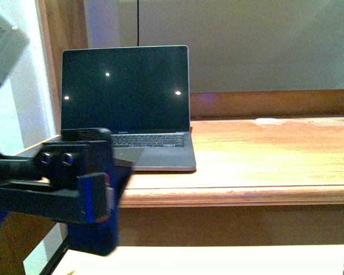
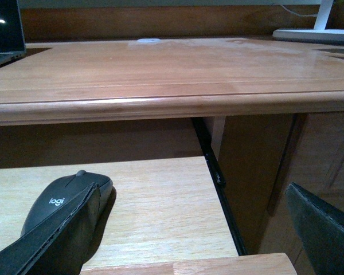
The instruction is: Place mouse
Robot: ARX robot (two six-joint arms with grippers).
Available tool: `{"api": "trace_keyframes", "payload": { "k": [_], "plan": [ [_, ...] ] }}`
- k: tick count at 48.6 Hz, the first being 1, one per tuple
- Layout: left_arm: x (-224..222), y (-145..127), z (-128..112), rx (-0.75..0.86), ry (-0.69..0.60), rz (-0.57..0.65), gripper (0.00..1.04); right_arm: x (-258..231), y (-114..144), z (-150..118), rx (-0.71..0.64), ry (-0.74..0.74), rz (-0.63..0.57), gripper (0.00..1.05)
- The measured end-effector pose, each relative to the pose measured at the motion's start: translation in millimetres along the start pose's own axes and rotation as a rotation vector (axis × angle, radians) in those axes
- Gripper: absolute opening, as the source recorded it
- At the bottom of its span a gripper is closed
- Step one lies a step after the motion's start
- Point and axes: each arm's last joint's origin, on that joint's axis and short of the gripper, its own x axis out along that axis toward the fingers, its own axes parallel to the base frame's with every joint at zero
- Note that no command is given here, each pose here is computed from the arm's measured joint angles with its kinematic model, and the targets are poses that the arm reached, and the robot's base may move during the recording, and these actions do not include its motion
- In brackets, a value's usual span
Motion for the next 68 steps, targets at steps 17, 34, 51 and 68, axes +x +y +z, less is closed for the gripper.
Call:
{"api": "trace_keyframes", "payload": {
  "k": [17,34,51,68],
  "plan": [
    [-94.1,-10.1,-8.2,0.033,-0.067,0.479,0.97,0.0,0.0,0.0,0.0,0.0,0.0,0.97],
    [-130.9,18.4,-49.4,0.038,-0.162,0.438,0.39,0.0,0.0,0.0,0.0,0.0,0.0,0.97],
    [-138.0,39.7,-66.8,0.04,-0.17,0.442,0.03,0.0,0.0,0.0,0.0,0.0,0.0,0.97],
    [-143.2,54.8,-77.5,0.043,-0.169,0.437,0.03,0.0,0.0,0.0,0.0,0.0,0.0,0.97]
  ]
}}
